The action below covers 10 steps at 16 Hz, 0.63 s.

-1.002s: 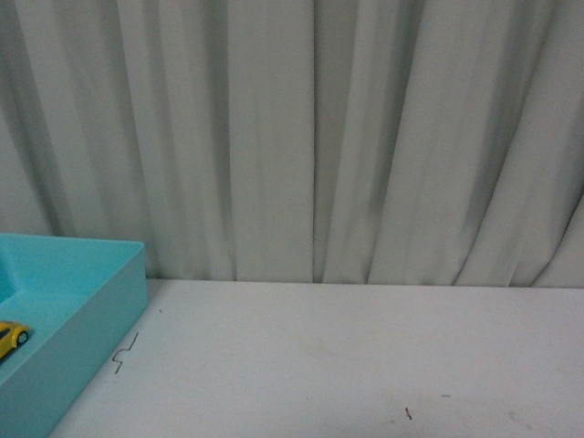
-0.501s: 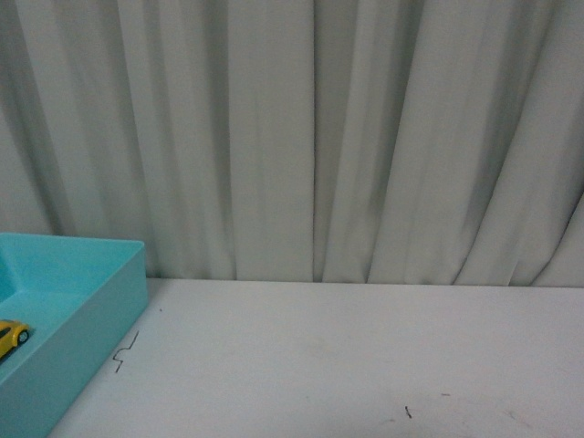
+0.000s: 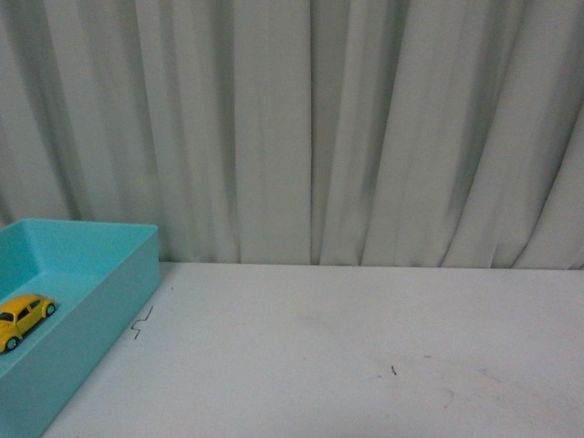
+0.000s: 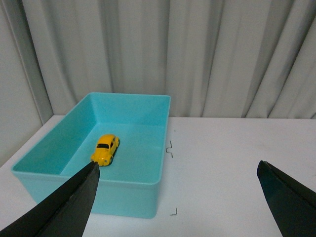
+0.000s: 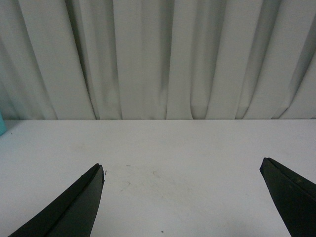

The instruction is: Wind up and store yellow beetle toy

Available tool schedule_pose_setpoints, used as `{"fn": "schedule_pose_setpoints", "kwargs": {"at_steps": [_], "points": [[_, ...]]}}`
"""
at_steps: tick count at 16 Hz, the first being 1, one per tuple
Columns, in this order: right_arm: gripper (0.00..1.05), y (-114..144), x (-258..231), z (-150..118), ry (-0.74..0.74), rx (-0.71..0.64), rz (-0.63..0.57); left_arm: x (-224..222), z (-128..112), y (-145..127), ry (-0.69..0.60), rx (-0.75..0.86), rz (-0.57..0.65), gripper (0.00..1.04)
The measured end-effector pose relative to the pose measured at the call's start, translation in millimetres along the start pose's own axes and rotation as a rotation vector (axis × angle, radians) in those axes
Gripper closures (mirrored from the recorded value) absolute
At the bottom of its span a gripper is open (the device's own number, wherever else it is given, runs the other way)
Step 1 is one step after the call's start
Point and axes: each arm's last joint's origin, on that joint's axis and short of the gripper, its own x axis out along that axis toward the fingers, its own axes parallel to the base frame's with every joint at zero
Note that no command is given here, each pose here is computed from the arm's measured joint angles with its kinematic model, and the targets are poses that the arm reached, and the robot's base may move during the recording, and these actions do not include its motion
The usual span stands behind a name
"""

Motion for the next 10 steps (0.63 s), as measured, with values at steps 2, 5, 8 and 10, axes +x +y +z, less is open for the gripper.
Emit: {"fn": "schedule_pose_setpoints", "kwargs": {"at_steps": [2, 5, 8, 10], "points": [[0.07, 0.0, 0.0, 0.0, 0.000, 0.000, 0.000, 0.0, 0.0, 0.0, 0.000, 0.000, 0.000, 0.07], [0.07, 0.0, 0.0, -0.1, 0.001, 0.000, 0.000, 0.0, -0.1, 0.0, 0.001, 0.000, 0.000, 0.07], [0.07, 0.0, 0.0, 0.1, -0.001, 0.000, 0.000, 0.0, 0.0, 0.0, 0.000, 0.000, 0.000, 0.07], [0.07, 0.0, 0.0, 0.0, 0.000, 0.000, 0.000, 0.0, 0.0, 0.0, 0.000, 0.000, 0.000, 0.07]]}}
